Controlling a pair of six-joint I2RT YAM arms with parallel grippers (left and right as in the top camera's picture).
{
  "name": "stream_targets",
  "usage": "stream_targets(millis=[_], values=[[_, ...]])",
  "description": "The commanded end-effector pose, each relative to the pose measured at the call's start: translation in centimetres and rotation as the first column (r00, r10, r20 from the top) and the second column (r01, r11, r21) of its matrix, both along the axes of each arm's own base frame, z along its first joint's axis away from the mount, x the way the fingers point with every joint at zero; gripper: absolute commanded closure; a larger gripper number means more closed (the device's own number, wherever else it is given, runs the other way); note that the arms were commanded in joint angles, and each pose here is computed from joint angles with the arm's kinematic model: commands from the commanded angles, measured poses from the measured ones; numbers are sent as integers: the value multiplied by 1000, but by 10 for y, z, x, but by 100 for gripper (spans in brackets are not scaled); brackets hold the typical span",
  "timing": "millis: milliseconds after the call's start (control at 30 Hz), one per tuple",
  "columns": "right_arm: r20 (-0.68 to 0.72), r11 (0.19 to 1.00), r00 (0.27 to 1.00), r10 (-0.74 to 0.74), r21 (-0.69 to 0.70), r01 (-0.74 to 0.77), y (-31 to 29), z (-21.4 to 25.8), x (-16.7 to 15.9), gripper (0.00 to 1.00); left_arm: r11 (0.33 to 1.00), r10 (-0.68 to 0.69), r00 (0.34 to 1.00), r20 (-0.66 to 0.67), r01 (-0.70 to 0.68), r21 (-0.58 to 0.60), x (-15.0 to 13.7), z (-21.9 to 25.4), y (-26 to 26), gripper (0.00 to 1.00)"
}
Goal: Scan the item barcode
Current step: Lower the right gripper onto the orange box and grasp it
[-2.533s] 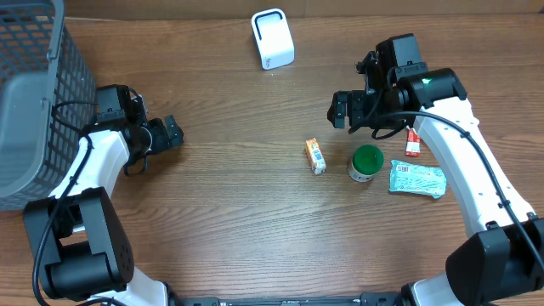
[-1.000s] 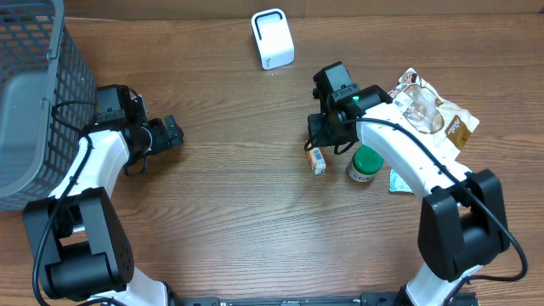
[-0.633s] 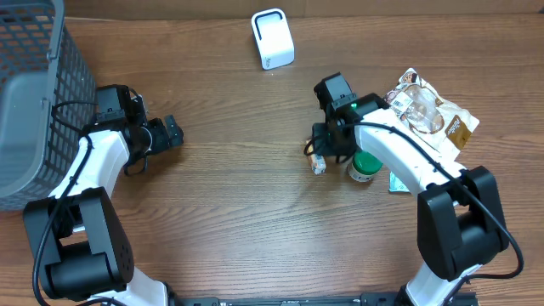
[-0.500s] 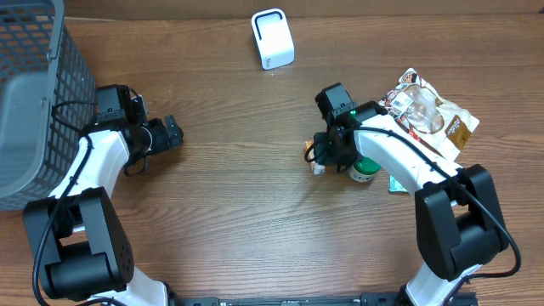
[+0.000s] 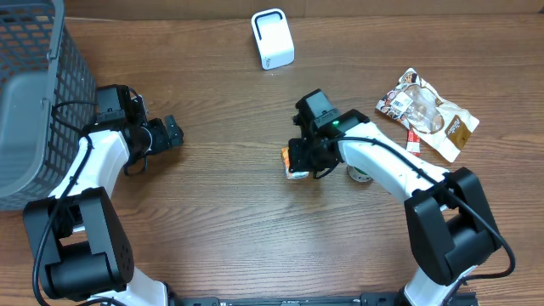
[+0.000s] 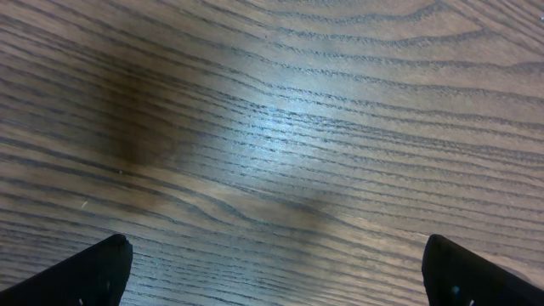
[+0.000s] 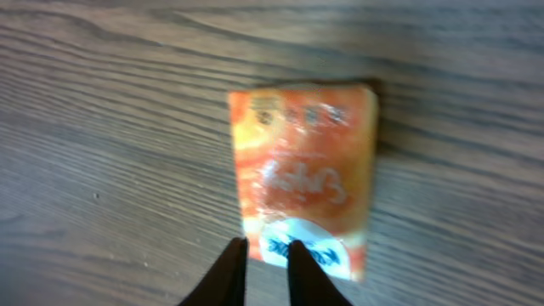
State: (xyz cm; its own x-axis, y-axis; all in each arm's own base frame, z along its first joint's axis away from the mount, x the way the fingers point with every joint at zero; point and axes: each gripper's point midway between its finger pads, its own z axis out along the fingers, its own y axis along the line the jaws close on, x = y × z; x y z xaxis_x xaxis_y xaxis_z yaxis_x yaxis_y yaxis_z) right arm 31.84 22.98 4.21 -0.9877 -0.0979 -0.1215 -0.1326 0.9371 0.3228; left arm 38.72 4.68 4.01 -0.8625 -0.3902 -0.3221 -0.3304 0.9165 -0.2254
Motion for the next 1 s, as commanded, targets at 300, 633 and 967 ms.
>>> stream_targets(millis=[300,633,967], values=[[96,992,995,-38,-119,50,-25,-5,21,75,1000,-7,1000,10,7,22,4,2,5,0],[95,994,995,-37,-101,46,-24,-18,16,69,1000,-7,1000,10,7,22,4,2,5,0],[96,994,994,-58,-82,66,-26,-34,10,70,1000,-7,1000,10,7,22,4,2,5,0]])
